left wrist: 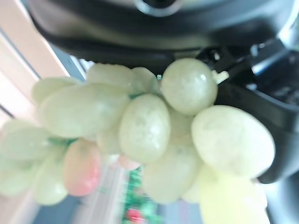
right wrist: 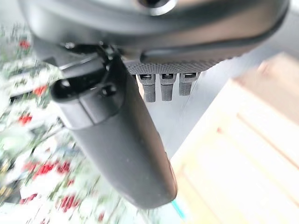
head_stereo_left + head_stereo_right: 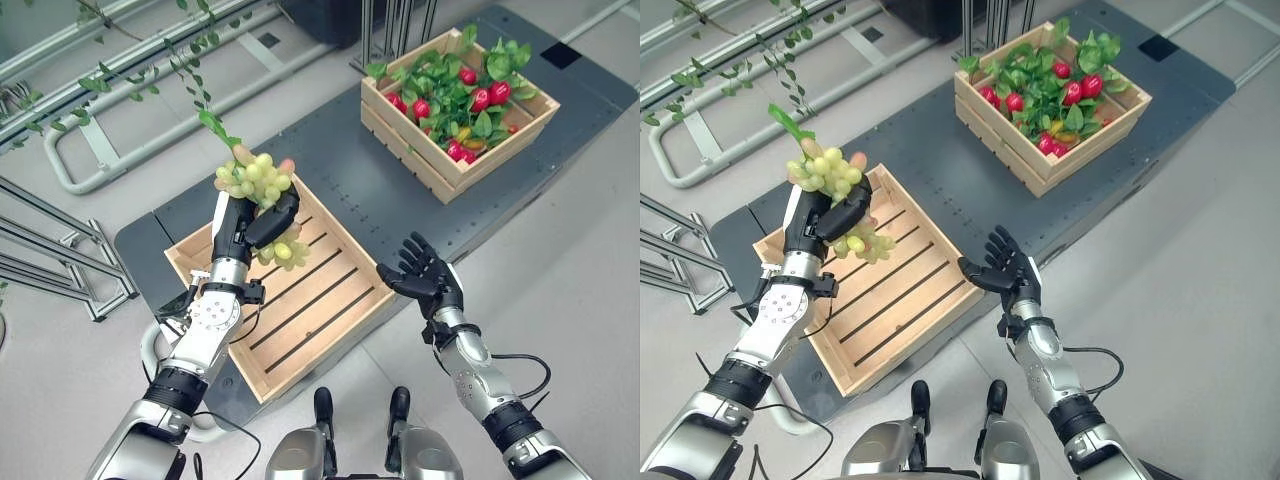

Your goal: Pick up the fruits from the basket on one side to the basket on the other side

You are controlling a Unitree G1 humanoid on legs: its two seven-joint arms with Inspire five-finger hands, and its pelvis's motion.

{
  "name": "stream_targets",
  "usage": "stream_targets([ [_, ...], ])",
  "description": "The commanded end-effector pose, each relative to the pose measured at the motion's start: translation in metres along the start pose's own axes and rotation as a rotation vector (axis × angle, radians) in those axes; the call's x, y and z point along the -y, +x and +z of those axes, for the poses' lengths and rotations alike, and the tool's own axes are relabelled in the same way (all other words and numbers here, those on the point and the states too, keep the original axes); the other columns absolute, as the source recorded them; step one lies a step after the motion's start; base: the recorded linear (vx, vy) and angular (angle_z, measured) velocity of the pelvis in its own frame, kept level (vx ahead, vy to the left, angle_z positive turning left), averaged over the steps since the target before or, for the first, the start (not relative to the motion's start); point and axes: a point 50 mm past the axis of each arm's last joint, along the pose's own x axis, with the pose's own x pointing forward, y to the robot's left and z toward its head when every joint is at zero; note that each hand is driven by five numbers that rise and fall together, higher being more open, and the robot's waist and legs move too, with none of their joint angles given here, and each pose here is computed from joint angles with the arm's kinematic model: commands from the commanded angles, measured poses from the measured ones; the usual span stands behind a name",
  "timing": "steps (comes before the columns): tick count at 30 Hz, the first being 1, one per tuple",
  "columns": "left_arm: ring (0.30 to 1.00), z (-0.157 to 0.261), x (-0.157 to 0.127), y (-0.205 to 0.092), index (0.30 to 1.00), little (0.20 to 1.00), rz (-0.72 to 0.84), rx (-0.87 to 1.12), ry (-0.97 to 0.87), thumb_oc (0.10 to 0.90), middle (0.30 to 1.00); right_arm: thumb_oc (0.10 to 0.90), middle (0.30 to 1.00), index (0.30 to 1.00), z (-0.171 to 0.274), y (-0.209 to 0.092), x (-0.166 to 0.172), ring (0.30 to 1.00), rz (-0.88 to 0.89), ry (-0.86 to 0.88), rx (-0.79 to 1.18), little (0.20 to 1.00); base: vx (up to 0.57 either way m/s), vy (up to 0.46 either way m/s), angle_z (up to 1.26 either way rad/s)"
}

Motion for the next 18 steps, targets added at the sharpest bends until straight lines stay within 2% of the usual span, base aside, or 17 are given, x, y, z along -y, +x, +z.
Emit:
stream_targets([
  [1,0.3,0.005,0.01,0.004,0.3,0.3,-0.041,0.039,-0.171,0.4,0.3,0.8,0.9,0.9,0.0,-0.007,-0.025,0.9,0.173,-0.037,0.057,0.9,0.01,-0.127,0.08],
  [5,0.3,0.01,0.027,0.011,0.3,0.3,-0.144,0.039,-0.249,0.4,0.3,0.8,0.9,0.9,0.016,0.004,-0.04,0.9,0.26,-0.104,0.084,0.9,-0.01,-0.087,0.03],
  [10,0.3,0.013,0.042,0.016,0.3,0.3,-0.282,-0.002,-0.308,0.4,0.3,0.8,0.9,0.9,0.032,0.014,-0.058,0.9,0.349,-0.081,0.088,0.9,0.05,-0.057,0.04],
  [12,0.3,0.011,0.048,0.015,0.3,0.3,-0.326,-0.009,-0.289,0.4,0.3,0.8,0.9,0.9,0.032,0.015,-0.062,0.9,0.37,-0.066,0.089,0.9,0.07,-0.053,0.02],
  [13,0.3,0.01,0.056,0.014,0.3,0.3,-0.387,-0.019,-0.222,0.4,0.3,0.8,0.9,0.9,0.033,0.016,-0.07,0.9,0.387,-0.061,0.097,0.9,0.07,-0.044,0.02],
  [18,0.3,0.006,0.063,0.014,0.3,0.3,-0.508,-0.063,-0.105,0.4,0.3,0.8,0.9,0.9,0.042,0.018,-0.081,0.9,0.419,-0.104,0.132,0.9,0.06,-0.032,0.02],
])
